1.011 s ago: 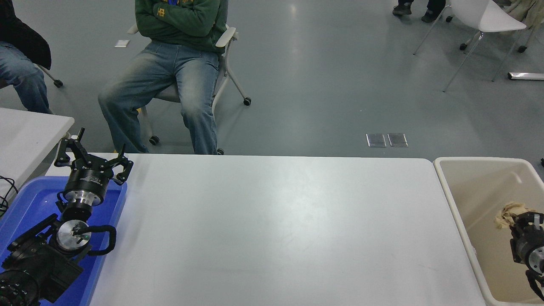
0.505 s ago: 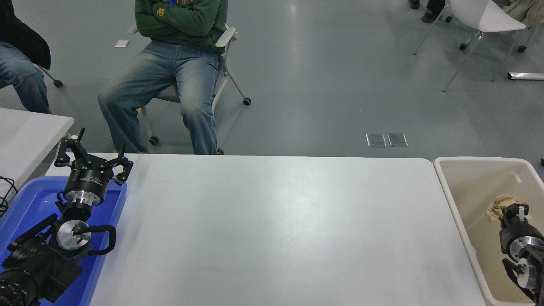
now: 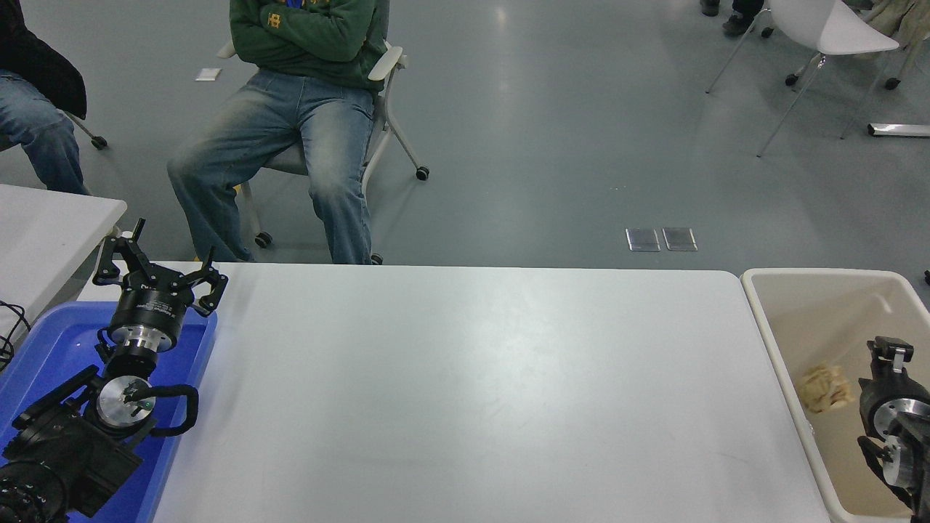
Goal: Clean the table surface
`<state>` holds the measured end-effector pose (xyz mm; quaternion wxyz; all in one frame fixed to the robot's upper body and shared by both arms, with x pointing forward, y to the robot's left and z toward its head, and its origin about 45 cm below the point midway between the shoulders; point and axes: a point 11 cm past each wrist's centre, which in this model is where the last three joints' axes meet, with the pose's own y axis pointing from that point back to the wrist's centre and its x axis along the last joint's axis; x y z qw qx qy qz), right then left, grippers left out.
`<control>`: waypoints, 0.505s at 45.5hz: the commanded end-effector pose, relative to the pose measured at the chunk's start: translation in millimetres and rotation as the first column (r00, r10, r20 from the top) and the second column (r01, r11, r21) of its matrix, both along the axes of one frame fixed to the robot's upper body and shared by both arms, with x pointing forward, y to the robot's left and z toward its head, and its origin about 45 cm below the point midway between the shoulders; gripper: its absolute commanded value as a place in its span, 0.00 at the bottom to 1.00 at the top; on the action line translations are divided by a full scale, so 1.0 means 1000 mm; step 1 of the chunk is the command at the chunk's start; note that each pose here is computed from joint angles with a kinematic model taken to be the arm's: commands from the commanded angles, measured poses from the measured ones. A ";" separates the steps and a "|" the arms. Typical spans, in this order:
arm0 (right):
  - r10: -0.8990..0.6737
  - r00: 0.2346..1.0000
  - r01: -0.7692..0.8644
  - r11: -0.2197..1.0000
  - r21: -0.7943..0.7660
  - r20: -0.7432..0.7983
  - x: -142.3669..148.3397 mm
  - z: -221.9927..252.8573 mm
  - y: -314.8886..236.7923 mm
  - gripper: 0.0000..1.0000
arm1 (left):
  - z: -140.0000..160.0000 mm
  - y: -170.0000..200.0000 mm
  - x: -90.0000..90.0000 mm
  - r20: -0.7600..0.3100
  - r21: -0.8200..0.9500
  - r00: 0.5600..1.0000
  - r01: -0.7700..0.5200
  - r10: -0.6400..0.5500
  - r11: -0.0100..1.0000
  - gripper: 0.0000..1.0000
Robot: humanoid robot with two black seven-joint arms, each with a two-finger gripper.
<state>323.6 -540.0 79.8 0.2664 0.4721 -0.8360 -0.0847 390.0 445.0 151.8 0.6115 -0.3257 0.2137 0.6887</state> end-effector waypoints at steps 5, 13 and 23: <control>-0.006 1.000 0.006 1.000 -0.007 0.004 0.000 0.003 -0.004 1.00 | 0.000 0.000 0.000 0.000 0.000 1.000 0.000 0.000 1.000 1.00; -0.001 1.000 0.001 1.000 -0.004 0.026 0.009 0.011 -0.003 1.00 | 0.000 0.000 0.000 0.000 0.000 1.000 0.000 0.000 1.000 1.00; -0.016 0.999 0.016 1.000 0.002 0.043 0.010 0.016 -0.007 1.00 | 0.000 0.000 0.000 0.001 0.000 1.000 0.001 -0.001 1.000 1.00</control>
